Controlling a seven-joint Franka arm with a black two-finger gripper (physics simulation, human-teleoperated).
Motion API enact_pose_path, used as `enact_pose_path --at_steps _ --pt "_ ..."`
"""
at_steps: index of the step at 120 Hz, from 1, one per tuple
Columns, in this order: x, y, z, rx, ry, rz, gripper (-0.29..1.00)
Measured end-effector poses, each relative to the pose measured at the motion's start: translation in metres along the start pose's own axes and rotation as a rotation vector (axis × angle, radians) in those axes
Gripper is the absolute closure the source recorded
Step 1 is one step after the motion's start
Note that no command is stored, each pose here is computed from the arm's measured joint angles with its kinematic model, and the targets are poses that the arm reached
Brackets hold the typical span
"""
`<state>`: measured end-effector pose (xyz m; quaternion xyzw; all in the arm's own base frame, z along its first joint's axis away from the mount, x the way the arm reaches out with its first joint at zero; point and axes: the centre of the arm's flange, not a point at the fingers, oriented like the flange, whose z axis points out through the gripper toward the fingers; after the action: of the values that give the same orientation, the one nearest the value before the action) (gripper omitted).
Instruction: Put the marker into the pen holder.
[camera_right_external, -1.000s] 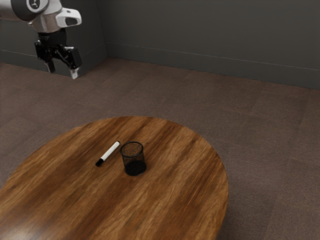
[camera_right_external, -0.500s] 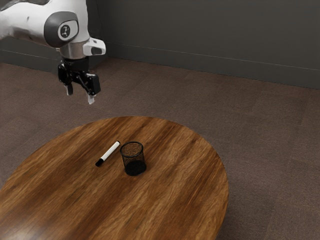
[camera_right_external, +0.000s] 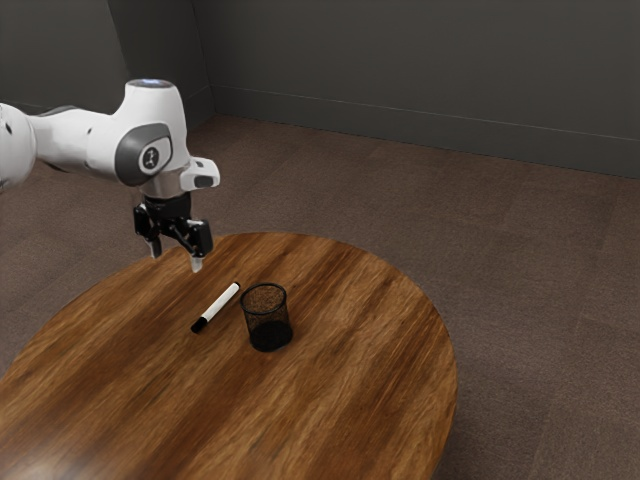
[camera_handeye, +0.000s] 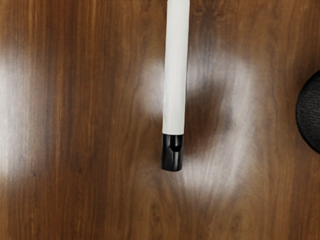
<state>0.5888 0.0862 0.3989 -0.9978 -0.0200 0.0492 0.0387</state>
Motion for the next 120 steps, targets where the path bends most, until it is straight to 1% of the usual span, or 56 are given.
enact_pose_path --at_steps 19,35,51,68,91,120 --pt "0.010 0.003 0.036 -0.044 -0.006 -0.032 0.00" --pt "0.017 0.003 0.052 -0.059 0.002 -0.055 0.00" --pt "0.022 0.007 0.063 -0.055 0.005 -0.042 0.00" --pt "0.030 -0.009 0.092 -0.054 0.003 -0.020 0.02" --pt "0.064 -0.014 0.095 -0.048 0.073 0.032 0.03" --pt "0.082 -0.010 0.120 -0.050 0.074 0.088 0.10"
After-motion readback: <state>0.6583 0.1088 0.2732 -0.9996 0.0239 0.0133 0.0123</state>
